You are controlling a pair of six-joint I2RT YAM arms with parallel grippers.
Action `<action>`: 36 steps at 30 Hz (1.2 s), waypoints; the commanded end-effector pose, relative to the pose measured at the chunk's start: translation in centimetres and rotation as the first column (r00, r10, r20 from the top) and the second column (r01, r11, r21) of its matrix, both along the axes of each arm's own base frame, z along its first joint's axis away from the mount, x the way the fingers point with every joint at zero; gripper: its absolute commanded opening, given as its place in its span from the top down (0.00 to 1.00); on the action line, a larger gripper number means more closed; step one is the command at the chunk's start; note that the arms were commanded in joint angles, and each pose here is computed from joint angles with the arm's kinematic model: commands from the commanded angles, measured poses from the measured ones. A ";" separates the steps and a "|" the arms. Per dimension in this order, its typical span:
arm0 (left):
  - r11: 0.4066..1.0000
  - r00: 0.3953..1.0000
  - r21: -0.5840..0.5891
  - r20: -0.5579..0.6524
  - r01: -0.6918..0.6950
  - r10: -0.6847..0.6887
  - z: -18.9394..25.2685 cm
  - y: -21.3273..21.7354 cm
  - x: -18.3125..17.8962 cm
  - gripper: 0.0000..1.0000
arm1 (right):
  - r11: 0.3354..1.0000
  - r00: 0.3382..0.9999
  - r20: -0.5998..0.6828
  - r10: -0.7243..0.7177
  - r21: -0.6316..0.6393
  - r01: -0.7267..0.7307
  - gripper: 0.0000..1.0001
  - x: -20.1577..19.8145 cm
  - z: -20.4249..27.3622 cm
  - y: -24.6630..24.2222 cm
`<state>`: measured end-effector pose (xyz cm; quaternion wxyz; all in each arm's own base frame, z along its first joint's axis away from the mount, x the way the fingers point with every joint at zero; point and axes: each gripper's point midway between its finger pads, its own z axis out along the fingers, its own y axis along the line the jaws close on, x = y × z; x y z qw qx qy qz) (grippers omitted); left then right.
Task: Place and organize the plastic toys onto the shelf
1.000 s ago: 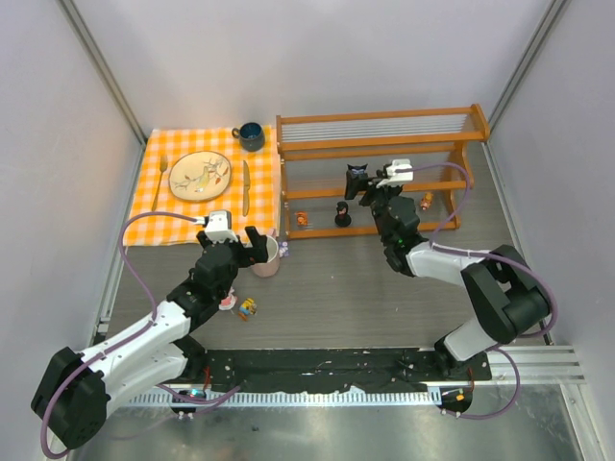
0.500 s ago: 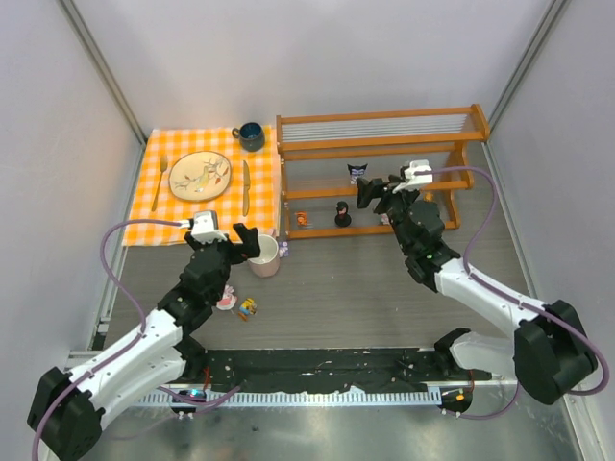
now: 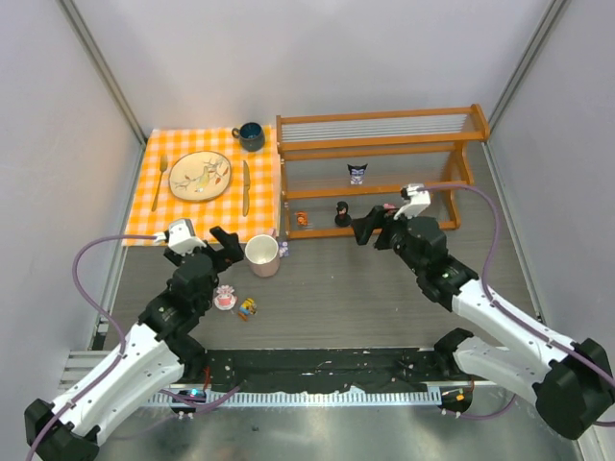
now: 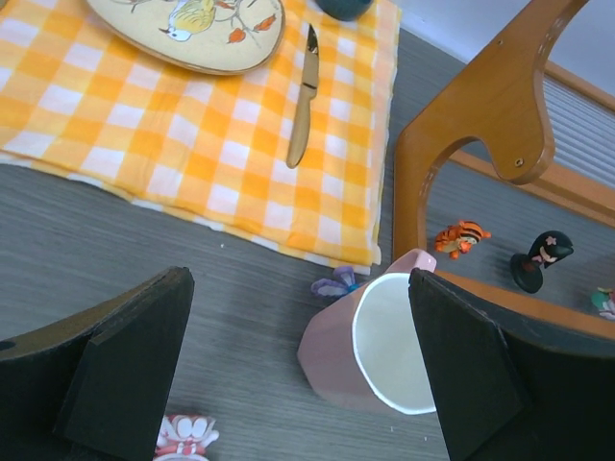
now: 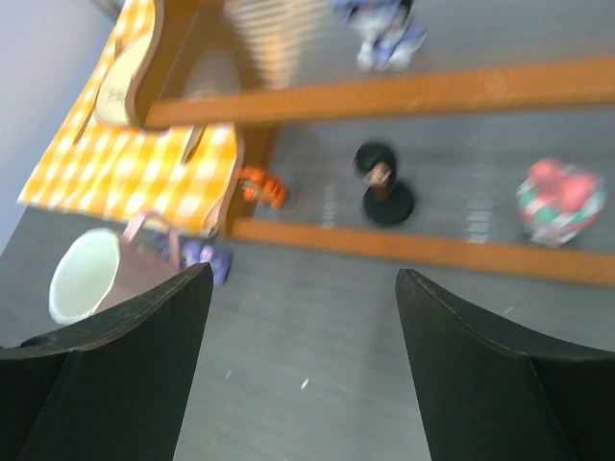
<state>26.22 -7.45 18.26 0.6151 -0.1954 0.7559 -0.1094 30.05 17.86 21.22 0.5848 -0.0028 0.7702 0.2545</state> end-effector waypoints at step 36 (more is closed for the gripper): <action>0.991 0.983 0.015 0.124 -0.135 0.132 -1.0 4.5 -2.2 0.00 | 0.962 0.917 -0.387 0.093 0.272 0.017 0.24 4.3 -14.1 21.2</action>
